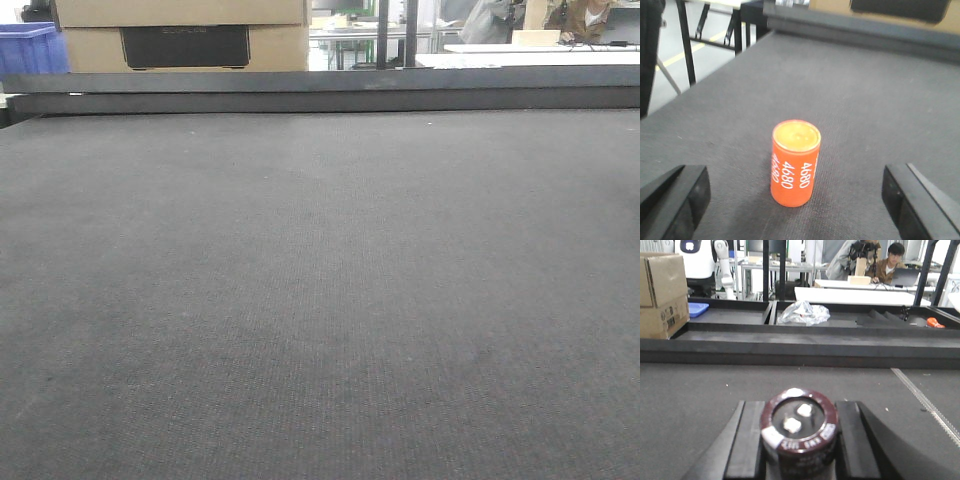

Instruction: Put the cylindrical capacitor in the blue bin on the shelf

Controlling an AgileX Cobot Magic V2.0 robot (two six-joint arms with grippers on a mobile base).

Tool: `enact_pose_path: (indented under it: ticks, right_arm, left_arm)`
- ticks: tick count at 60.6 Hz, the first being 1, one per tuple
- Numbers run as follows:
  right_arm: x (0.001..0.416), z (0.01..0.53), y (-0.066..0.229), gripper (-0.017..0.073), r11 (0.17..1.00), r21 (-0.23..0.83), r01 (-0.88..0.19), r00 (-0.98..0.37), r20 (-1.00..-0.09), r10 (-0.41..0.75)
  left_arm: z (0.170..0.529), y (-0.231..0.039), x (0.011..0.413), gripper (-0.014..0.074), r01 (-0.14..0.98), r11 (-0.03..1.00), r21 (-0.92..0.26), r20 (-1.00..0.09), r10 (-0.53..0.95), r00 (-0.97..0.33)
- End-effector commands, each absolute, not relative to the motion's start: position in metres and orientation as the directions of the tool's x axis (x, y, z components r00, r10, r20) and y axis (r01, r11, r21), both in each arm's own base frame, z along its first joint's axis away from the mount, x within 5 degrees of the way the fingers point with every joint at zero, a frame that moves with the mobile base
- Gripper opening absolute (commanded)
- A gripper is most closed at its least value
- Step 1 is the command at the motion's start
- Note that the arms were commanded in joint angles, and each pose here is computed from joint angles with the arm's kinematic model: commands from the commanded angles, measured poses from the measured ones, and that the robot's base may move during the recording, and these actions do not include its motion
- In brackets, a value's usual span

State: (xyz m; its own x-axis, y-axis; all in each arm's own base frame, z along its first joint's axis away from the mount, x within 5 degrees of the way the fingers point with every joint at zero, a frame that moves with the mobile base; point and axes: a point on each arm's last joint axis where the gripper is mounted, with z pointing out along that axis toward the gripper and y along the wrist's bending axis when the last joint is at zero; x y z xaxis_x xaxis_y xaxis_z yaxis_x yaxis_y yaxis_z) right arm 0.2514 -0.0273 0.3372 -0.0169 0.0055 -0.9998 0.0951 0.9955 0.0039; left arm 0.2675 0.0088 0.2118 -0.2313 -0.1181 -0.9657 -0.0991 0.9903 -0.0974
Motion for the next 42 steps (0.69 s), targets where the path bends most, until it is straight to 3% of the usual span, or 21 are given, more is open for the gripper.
enact_pose_path:
  ticks: [1,42]
  right_arm:
    - [0.248,0.34,-0.027,-0.0036,0.996,-0.01,0.094,-0.009,-1.0,-0.009]
    - [0.248,0.34,-0.027,-0.0036,0.996,-0.01,0.094,-0.011,-1.0,-0.009]
  left_arm:
    - [0.204,0.01,0.285,0.0601,-0.1,0.991,-0.09,-0.966,-0.111,-0.232]
    - [0.148,0.016,0.382,0.0601,-0.168,0.978,-0.123,-0.945,-0.167,-0.281]
